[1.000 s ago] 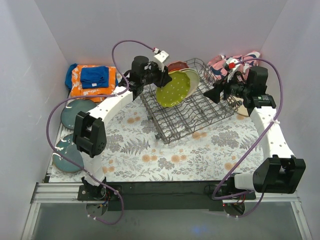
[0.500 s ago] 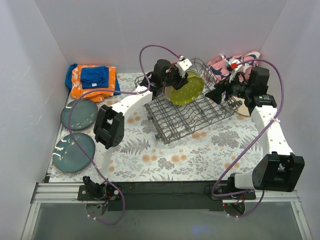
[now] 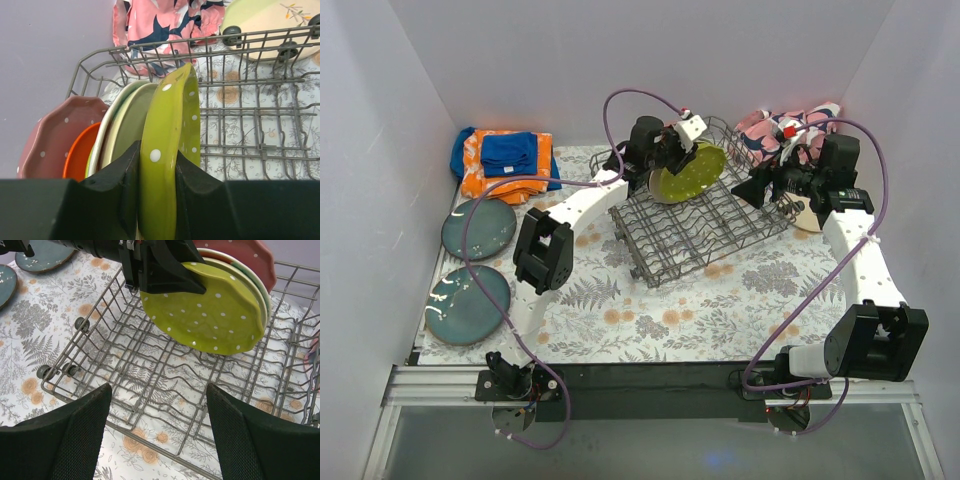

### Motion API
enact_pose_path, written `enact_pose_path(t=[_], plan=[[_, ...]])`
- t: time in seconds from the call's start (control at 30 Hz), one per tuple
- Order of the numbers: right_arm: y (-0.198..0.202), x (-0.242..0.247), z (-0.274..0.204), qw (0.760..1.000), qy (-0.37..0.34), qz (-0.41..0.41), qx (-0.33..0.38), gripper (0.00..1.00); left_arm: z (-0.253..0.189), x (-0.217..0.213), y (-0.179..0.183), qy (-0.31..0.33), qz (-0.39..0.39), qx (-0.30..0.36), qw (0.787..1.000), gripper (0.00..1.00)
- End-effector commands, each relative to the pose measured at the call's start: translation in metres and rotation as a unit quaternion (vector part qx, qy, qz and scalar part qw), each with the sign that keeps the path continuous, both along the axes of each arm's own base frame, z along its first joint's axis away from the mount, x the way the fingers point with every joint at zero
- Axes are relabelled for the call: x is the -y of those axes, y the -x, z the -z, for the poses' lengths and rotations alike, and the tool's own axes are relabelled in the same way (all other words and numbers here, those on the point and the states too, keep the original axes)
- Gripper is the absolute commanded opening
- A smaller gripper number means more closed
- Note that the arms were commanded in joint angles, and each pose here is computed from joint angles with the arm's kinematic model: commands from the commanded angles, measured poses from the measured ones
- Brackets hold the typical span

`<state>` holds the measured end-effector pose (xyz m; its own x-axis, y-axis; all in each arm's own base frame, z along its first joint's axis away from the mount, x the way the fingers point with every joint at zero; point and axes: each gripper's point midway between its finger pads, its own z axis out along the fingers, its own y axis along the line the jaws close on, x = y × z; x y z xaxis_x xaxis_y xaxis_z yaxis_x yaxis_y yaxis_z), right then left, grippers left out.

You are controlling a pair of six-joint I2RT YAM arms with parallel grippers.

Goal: Load the plates into the dish rack
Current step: Insert the plate into the dish rack

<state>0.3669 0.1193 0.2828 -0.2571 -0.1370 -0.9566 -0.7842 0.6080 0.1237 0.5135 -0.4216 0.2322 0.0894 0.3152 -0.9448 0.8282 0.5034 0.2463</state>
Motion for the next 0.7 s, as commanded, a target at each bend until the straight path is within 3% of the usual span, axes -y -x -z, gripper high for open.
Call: enact_pose_path(t=[0.0,0.67], plan=[[-0.001,0.000,-0.002,1.000,-0.003,-0.010,0.010,0.82,-0.093,-0.003,-0.006,0.055,-0.015,0.111,0.992,0.00],[0.000,0.005,-0.001,1.000,-0.007,-0.008,0.007,0.82,-0.040,0.013,0.002,0.038,-0.010,0.065,0.997,0.00]])
